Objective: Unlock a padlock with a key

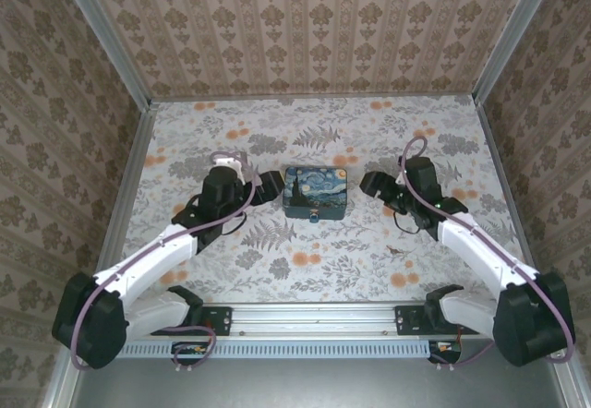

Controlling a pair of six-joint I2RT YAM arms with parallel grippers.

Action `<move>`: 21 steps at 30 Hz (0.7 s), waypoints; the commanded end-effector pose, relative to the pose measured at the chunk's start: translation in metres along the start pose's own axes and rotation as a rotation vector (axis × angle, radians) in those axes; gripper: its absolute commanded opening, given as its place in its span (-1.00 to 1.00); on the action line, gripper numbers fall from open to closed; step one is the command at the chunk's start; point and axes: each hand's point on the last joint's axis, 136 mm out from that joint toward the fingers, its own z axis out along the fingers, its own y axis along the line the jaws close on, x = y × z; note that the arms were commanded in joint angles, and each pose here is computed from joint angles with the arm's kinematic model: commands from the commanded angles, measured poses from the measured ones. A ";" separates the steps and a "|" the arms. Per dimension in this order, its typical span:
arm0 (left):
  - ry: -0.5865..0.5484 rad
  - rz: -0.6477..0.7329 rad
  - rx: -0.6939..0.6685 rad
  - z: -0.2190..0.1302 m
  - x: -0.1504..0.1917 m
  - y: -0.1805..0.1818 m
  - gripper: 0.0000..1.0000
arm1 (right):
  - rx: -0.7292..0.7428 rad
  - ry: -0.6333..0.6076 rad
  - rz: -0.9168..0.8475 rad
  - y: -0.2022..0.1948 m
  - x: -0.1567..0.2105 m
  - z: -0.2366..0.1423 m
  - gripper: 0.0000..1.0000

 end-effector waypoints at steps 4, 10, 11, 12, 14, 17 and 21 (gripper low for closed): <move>0.123 0.002 0.031 -0.003 0.018 -0.007 1.00 | 0.281 0.256 -0.125 -0.071 0.069 -0.027 0.41; 0.180 0.010 0.085 0.008 0.022 -0.027 1.00 | 0.328 0.358 -0.100 -0.091 0.098 -0.025 0.29; 0.187 0.013 0.095 0.010 0.022 -0.030 1.00 | 0.338 0.363 -0.092 -0.095 0.101 -0.024 0.29; 0.196 0.015 0.103 0.013 0.024 -0.034 1.00 | 0.342 0.364 -0.083 -0.097 0.103 -0.023 0.29; 0.215 0.021 0.118 0.020 0.028 -0.040 1.00 | 0.350 0.359 -0.068 -0.101 0.105 -0.020 0.30; 0.246 0.025 0.133 0.031 0.034 -0.049 1.00 | 0.357 0.348 -0.052 -0.107 0.108 -0.015 0.30; 0.281 0.029 0.160 0.043 0.043 -0.062 1.00 | 0.364 0.341 -0.040 -0.110 0.108 -0.009 0.30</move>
